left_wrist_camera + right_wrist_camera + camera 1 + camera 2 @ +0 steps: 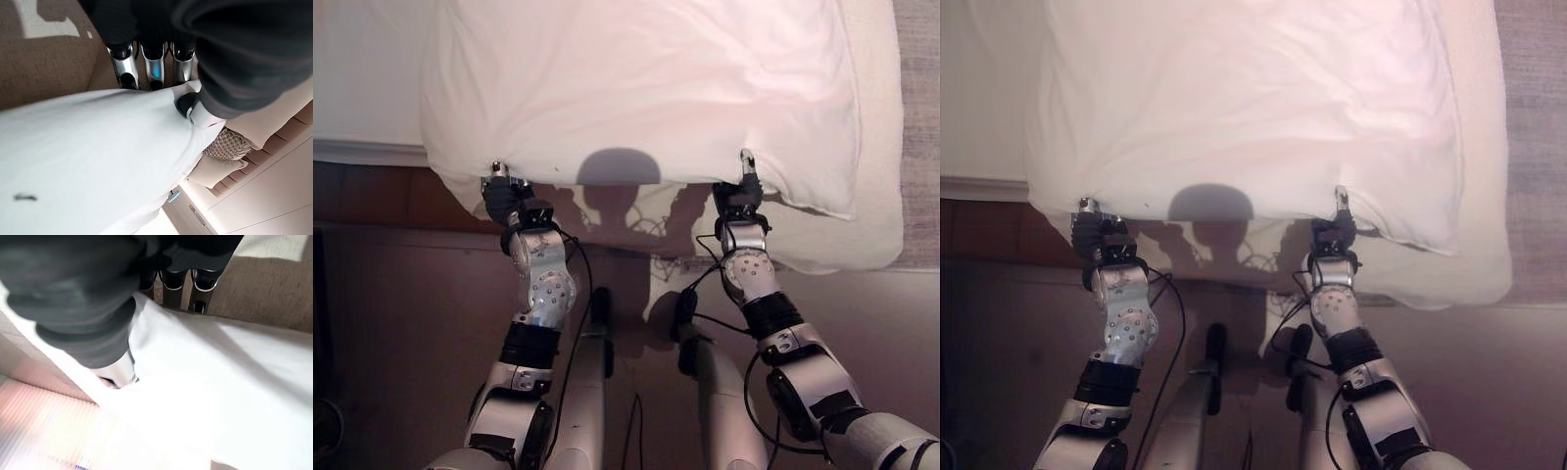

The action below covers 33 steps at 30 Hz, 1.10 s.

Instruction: Make the bed

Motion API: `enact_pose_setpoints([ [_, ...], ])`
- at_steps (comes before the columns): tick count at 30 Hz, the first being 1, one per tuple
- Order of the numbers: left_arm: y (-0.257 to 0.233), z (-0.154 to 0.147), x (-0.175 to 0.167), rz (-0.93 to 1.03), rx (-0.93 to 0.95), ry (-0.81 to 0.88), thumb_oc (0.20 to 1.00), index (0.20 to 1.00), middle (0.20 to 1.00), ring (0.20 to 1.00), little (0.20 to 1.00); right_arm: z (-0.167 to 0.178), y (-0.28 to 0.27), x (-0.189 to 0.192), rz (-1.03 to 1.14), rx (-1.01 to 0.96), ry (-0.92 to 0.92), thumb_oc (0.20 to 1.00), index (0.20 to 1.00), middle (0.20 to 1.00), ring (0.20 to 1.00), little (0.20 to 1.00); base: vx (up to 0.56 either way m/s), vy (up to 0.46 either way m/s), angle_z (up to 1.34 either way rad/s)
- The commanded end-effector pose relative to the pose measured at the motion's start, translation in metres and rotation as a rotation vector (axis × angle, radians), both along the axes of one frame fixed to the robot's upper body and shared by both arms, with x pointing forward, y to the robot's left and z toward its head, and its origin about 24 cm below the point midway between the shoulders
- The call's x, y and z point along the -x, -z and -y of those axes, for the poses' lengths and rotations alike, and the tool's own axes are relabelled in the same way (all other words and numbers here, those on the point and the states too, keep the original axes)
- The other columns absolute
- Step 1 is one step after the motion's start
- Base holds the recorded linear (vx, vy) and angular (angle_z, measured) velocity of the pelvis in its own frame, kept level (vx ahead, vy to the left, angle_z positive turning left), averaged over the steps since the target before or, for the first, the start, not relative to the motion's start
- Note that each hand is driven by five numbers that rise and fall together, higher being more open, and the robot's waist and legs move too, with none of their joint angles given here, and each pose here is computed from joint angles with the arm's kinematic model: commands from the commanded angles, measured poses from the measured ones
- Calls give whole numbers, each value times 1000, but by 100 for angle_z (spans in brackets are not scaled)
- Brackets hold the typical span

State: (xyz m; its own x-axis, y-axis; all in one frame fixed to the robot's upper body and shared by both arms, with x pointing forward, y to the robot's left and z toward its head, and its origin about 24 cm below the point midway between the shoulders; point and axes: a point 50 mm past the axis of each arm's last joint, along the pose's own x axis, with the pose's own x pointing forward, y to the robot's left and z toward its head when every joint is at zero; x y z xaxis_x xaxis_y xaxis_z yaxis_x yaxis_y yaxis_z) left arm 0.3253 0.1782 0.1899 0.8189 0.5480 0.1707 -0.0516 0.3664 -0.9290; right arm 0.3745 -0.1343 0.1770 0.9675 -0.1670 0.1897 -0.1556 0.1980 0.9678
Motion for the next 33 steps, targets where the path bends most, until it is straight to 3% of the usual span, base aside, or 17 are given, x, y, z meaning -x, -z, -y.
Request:
enact_pose_setpoints([
  [1,-11,-63,29,147,25,-244,200,200,200,200,200,41,-20,21,203,-34,180,200,200,200,200,200,0,0,0],
  [2,-11,-63,29,146,25,-243,200,200,200,200,200,41,-19,21,203,-34,180,200,200,200,200,200,0,0,0],
  [3,1,-66,30,132,54,-226,520,520,520,520,520,38,-22,28,251,-49,170,200,200,200,200,200,0,0,0],
  [4,6,-65,30,121,65,-215,658,658,658,658,658,37,-26,31,285,-68,166,200,200,200,200,200,0,0,0],
  [5,13,-66,31,113,88,-208,1000,1000,1000,1000,1000,34,-25,35,304,-68,156,200,200,200,200,200,0,0,0],
  [12,48,-65,25,67,166,-111,1000,1000,1000,1000,1000,22,-40,59,465,-96,129,200,200,200,200,200,-1,2,-2],
  [17,65,-48,9,70,188,37,1000,1000,1000,1000,1000,6,-56,81,638,-69,60,200,200,200,200,200,-6,2,0],
  [33,51,-3,-13,188,165,278,1000,1000,1000,1000,1000,-24,-68,104,798,-65,-122,200,200,200,200,200,1,3,-1],
])
